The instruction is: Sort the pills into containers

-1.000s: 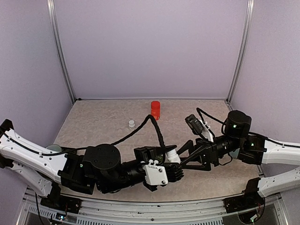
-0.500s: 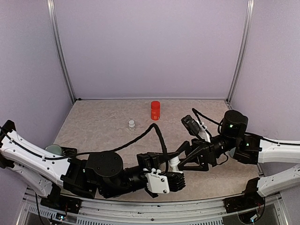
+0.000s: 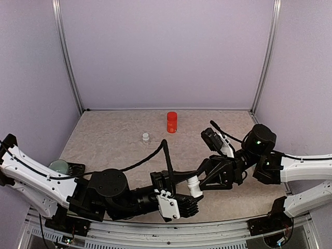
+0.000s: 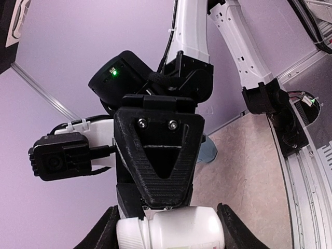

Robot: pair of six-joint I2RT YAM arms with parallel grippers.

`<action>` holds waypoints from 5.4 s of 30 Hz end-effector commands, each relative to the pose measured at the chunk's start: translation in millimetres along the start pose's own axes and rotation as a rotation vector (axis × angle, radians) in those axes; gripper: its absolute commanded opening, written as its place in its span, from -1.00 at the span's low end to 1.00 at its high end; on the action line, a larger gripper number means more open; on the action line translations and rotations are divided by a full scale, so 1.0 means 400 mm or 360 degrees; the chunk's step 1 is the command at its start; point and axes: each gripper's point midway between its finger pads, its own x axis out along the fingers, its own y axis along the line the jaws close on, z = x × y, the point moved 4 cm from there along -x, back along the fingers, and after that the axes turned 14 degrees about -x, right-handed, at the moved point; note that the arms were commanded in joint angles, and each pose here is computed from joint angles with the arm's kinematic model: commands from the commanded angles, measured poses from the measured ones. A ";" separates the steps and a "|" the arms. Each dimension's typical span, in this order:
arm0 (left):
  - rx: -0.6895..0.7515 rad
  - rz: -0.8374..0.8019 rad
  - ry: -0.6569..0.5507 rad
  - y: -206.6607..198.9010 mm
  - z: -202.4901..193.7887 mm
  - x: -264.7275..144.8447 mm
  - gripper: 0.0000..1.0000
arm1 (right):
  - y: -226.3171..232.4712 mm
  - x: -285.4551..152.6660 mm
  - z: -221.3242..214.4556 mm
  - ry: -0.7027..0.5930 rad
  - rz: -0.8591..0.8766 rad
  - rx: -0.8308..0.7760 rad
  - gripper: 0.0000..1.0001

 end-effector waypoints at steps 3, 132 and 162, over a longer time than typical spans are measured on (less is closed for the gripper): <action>-0.0037 0.0036 -0.0137 0.025 0.049 -0.018 -1.00 | 0.044 0.015 0.005 0.0008 0.0182 -0.0055 -0.17; -0.0103 -0.0022 0.0346 0.054 -0.048 0.040 -0.86 | -0.098 -0.013 0.029 0.0181 -0.0626 0.0174 -0.93; -0.1225 0.0282 0.0547 0.248 -0.039 0.016 0.94 | -0.164 -0.116 -0.038 0.0555 -0.1110 -0.0254 -0.95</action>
